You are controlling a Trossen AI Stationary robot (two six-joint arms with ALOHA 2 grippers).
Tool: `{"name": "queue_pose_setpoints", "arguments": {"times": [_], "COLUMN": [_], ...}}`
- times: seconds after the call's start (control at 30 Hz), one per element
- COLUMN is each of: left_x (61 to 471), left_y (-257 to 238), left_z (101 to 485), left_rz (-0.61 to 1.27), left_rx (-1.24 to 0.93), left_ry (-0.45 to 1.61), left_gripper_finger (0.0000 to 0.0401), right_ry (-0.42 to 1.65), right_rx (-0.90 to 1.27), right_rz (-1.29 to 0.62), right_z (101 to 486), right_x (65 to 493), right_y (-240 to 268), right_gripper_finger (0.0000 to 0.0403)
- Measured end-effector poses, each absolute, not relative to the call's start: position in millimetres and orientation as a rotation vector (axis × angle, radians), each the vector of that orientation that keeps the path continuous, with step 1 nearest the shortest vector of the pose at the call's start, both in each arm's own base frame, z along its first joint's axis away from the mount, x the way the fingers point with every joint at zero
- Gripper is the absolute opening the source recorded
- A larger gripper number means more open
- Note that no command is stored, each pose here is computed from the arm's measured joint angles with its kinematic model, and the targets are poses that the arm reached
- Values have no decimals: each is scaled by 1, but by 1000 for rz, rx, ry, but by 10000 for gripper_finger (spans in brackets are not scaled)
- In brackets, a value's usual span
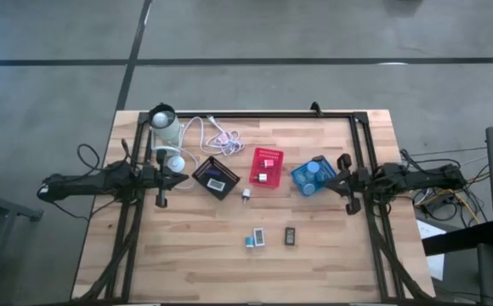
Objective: Pick & Place Office items
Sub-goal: Put the white digital clock into the black basket
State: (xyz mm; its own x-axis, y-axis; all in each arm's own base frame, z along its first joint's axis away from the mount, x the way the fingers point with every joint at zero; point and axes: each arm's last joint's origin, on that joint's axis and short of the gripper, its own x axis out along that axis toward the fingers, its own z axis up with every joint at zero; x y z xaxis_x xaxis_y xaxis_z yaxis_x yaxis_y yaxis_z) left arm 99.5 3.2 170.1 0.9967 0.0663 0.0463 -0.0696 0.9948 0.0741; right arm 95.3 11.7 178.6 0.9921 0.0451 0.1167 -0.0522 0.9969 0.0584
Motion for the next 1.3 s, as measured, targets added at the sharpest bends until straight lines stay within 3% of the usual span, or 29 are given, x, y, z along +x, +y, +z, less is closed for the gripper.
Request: {"name": "queue_pose_setpoints", "arguments": {"times": [0.43, 0.87, 1.3], "left_x": [100, 99, 95], "left_y": [3, 4, 4], "left_z": [169, 169, 208], "left_rz": [71, 93, 84], "left_rx": [84, 105, 43], "left_ry": [-30, -22, -118], "left_gripper_finger": [16, 5, 5], "right_ry": [-190, -132, -144], "right_rx": [20, -1, 28], "right_rz": [48, 47, 49], "right_z": [184, 178, 180], "right_x": [95, 96, 95], "right_y": [12, 12, 12], "right_gripper_finger": [29, 29, 29]}}
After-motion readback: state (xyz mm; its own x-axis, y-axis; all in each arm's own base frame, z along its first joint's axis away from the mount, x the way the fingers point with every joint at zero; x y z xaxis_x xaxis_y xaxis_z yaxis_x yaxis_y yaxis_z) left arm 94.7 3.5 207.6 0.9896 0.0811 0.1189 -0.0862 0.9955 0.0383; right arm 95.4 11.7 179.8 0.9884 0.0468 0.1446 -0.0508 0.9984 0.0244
